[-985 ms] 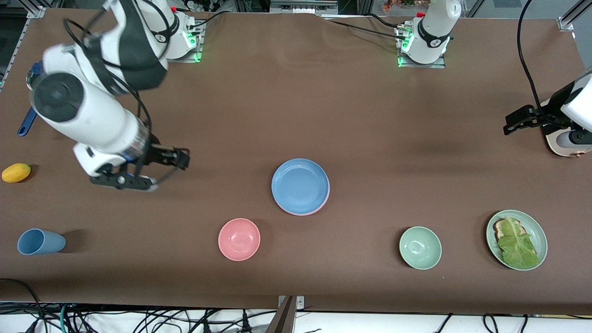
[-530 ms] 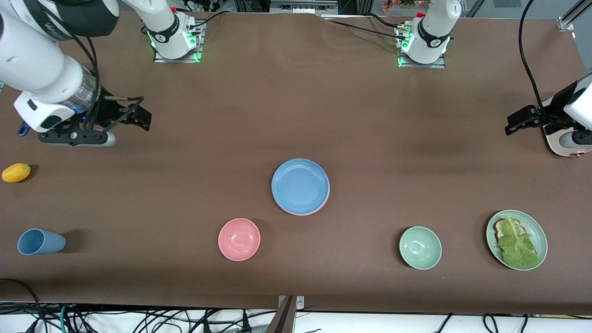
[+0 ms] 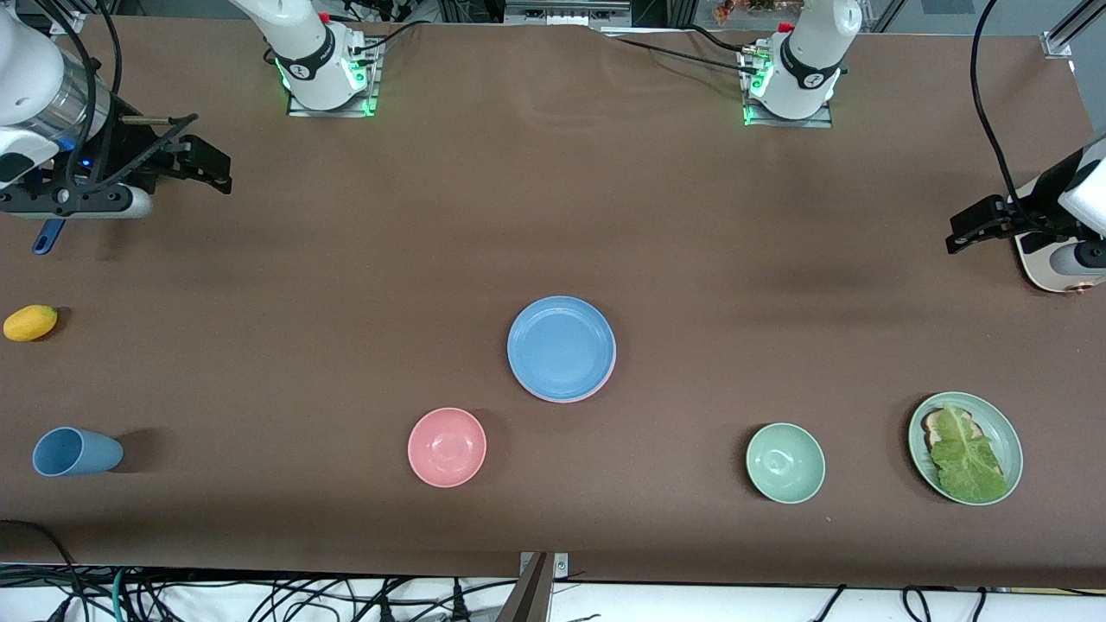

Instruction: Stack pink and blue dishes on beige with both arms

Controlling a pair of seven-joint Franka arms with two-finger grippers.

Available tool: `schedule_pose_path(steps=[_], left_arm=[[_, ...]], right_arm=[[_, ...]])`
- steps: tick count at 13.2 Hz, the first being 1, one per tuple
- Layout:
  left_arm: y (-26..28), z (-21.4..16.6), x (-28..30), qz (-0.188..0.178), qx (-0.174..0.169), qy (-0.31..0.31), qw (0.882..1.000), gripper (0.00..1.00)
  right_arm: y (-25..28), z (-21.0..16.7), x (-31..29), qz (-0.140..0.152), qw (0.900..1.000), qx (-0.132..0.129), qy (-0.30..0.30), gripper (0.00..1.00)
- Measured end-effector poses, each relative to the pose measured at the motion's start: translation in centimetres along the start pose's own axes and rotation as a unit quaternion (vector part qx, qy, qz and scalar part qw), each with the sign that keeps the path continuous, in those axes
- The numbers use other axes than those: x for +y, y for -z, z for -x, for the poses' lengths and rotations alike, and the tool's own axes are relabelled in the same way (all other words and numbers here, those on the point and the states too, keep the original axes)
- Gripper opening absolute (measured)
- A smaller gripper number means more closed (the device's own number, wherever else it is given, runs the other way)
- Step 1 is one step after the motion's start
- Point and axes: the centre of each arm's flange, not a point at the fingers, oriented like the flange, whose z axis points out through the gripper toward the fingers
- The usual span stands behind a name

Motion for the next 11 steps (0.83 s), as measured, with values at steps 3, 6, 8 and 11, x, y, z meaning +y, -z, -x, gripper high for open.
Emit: schedule_pose_path(steps=[3,6,8,11], left_arm=[[0.3,-0.2,0.1,0.0,0.003,-0.001,1.0,1.0],[0.1,-0.3,0.1,0.0,0.002,-0.001,1.0,1.0],[0.0,-0.3,0.1,0.0,0.002,-0.001,1.0,1.0],[0.1,-0.3,0.1,0.0,0.002,-0.001,1.0,1.0]], right_arm=[[-0.3,-0.3,0.3,0.0,1.0,-0.001,-0.003,1.0],[-0.3,-0.4,0.5,-0.001,1.0,0.0,-0.003,1.0],[-0.2,-0.4,0.9,-0.001,1.0,0.0,0.002,1.0],[-0.2,-0.5,1.2,-0.001,1.0,0.0,0.012,1.0]])
